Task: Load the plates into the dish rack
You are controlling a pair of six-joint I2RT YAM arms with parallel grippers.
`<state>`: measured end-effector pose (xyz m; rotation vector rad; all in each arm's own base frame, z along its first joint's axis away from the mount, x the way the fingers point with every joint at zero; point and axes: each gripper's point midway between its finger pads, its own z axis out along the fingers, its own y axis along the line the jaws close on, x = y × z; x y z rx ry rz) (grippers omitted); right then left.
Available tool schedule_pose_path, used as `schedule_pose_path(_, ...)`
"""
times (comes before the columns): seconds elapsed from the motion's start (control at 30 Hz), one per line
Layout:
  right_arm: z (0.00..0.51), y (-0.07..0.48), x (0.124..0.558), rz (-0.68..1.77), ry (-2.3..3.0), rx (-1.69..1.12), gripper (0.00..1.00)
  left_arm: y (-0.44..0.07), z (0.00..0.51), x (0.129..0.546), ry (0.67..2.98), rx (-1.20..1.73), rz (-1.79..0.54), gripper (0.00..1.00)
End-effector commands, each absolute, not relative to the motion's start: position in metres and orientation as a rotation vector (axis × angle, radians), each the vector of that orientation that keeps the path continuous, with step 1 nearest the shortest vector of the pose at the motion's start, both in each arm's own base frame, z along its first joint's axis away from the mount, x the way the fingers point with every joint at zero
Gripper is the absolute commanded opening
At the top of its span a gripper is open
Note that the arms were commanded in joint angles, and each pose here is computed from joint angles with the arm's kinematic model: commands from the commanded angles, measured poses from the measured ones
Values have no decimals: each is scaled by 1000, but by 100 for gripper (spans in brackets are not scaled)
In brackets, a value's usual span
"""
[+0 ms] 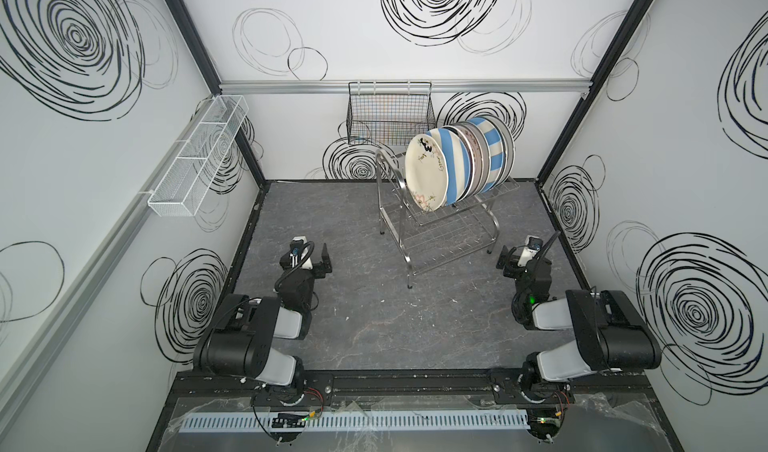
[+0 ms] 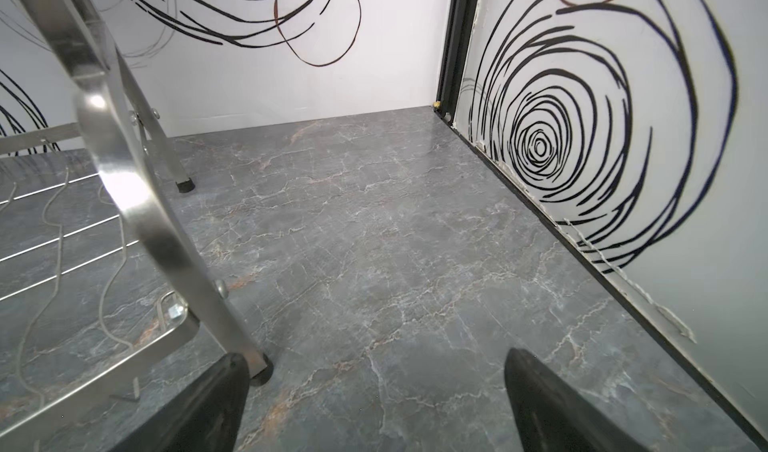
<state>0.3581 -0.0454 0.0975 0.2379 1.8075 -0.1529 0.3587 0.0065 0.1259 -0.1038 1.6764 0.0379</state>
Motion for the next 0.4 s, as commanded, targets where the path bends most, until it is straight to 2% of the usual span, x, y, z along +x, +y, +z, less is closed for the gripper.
schedule_pose_path(0.0, 121, -43, 366, -129, 1726, 222, 100, 3, 152, 364, 1579, -76, 34, 96)
schedule_pose_path(0.37, 120, -43, 366, -128, 1730, 222, 100, 2, 152, 363, 1577, -78, 43, 96)
